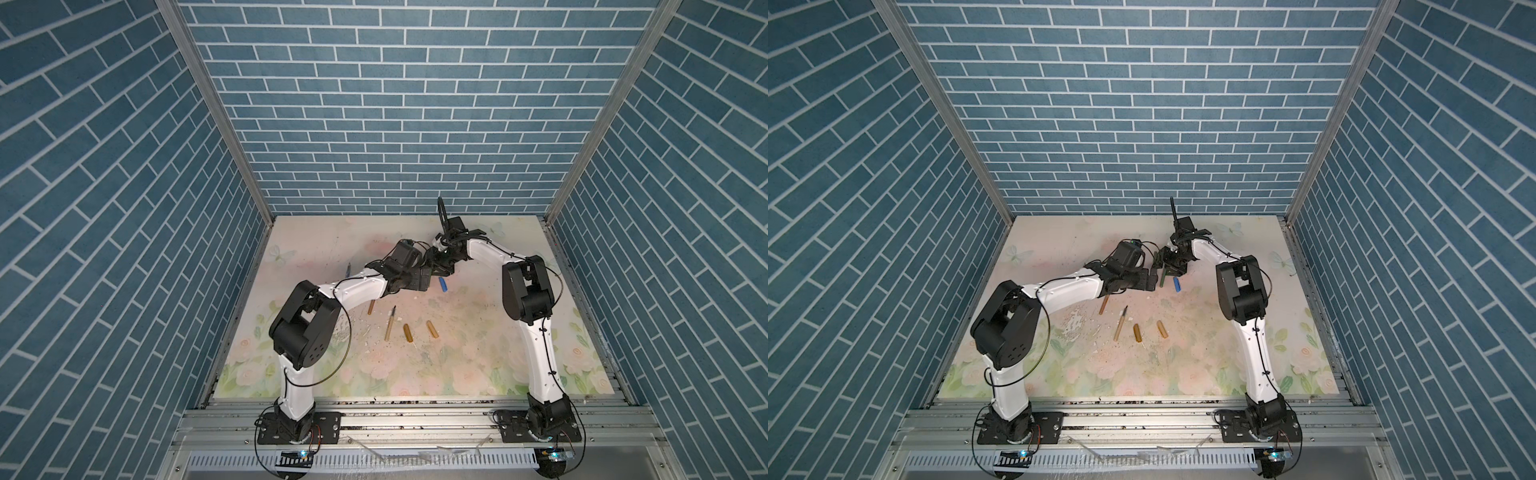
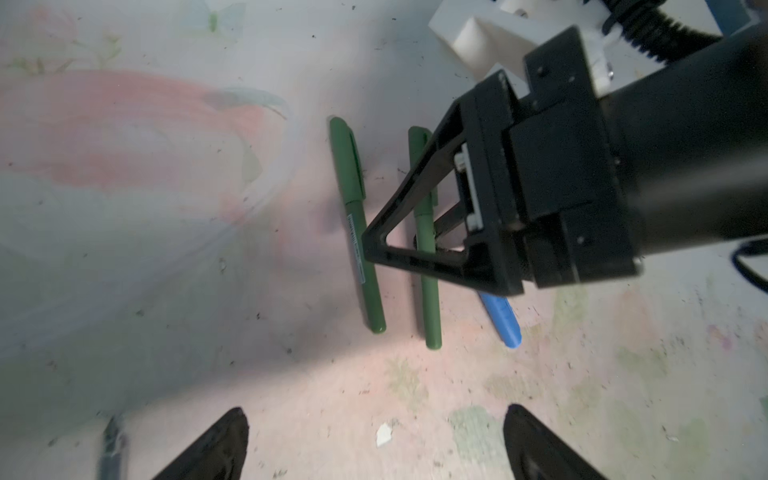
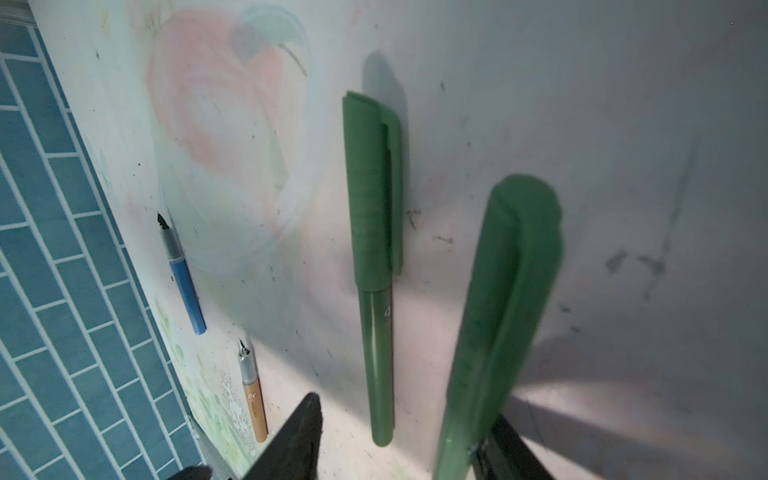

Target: Insert the pens into the pen caps

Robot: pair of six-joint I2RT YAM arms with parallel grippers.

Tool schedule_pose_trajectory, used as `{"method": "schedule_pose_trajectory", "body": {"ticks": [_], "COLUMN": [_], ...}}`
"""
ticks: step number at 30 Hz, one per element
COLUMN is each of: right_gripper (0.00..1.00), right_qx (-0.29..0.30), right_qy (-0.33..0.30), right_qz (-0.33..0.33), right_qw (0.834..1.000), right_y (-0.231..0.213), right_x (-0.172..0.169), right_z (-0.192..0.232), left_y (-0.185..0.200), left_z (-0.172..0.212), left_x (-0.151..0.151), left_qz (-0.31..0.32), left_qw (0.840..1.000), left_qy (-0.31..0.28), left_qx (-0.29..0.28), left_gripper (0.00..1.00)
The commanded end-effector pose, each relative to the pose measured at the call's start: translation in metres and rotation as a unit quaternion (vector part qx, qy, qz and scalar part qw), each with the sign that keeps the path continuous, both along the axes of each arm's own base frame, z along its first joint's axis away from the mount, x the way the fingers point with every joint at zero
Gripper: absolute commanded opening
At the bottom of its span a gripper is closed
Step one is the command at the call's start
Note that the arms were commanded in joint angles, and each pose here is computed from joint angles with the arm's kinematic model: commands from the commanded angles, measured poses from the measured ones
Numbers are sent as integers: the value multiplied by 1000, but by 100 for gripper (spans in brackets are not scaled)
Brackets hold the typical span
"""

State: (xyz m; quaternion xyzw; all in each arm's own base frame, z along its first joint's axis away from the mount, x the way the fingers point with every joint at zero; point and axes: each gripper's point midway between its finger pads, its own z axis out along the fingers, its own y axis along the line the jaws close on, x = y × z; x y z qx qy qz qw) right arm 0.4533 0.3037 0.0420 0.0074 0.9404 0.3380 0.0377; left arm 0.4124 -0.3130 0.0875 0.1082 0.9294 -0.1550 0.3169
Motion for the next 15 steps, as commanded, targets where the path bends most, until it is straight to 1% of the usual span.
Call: {"method": "schedule_pose_trajectory", "body": {"ticks": [1,4,9,11,15], "right_gripper": [61,62,62,62,62], "right_qx": [14,24,44,57,62], "right_qy": [17,22,29,29,28], "right_qz": [-11,-9,-19,-23,-23], "right_qw": [1000,999,998,998,997], "right_y": [-3,-4,-5,-4,-3], "right_x": [-7,-10,-11,-10,-10], "right_z": [6,6,7,10,12], "left_y": [-4,-8,-19,-19,-18], "left_z": [-4,-17,-32,-39,-50], "left_x": [12,20,26,26,29], "left_qz": [8,11,-8,-10,-2], "left_qw": [999,998,996,995,994], "left_qy": [-29,-23,-12,-2,7], "left_qx": [45,65,87,98,111], "left_gripper": [98,98,98,98,97]}}
